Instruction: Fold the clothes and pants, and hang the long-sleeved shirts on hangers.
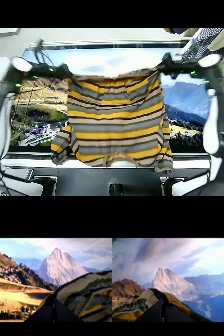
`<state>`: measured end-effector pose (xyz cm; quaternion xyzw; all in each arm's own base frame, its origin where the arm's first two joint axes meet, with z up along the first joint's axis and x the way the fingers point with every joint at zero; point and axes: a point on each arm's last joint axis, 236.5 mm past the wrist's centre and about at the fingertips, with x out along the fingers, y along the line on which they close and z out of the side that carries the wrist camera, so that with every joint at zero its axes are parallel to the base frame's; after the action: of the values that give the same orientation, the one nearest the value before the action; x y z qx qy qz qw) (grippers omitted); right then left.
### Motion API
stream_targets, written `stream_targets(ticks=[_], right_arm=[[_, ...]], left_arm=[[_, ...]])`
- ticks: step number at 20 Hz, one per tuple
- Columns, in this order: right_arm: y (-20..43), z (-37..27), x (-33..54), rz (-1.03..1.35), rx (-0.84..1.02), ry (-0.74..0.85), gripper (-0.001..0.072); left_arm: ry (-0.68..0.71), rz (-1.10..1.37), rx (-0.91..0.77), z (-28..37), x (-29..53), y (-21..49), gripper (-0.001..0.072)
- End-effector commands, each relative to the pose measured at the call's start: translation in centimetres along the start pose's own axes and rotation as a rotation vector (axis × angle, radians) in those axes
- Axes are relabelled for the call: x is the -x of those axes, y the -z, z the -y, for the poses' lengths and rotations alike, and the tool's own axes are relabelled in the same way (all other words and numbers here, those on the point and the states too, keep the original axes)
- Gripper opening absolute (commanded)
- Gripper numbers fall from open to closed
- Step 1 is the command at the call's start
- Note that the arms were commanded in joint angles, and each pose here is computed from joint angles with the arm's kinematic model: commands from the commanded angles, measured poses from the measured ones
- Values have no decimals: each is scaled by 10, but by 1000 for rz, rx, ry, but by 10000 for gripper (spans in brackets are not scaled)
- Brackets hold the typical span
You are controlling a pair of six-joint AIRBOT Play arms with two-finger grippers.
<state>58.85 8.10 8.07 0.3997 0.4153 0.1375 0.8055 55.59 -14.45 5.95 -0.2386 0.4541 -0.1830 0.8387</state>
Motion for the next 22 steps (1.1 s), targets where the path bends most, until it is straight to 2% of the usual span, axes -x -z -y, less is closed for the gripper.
stream_targets(ticks=[1,6,7,9,10,11,14,18,20,22], right_arm=[[6,49,-72,32,-114,48,30],[9,60,-98,71,-183,62,32],[9,58,-98,68,-187,56,79],[14,53,-89,32,-194,51,250],[15,51,-78,6,-186,53,362],[13,51,-62,-16,-183,57,431],[15,55,14,-117,-127,113,432],[20,75,134,-139,41,351,432],[41,73,170,-131,46,398,432],[89,72,181,-184,3,393,433]], left_arm=[[12,-28,117,-32,-67,18,17],[38,-84,167,-31,-100,42,21],[40,-82,167,-30,-99,41,80],[50,-89,163,-28,-87,36,353],[59,-99,160,-27,-74,32,406],[68,-112,157,-26,-57,28,405],[45,-166,140,-32,10,25,406],[-165,-267,128,-59,101,51,405],[-185,-277,134,-54,124,73,406],[-191,-292,186,-49,133,108,406]])
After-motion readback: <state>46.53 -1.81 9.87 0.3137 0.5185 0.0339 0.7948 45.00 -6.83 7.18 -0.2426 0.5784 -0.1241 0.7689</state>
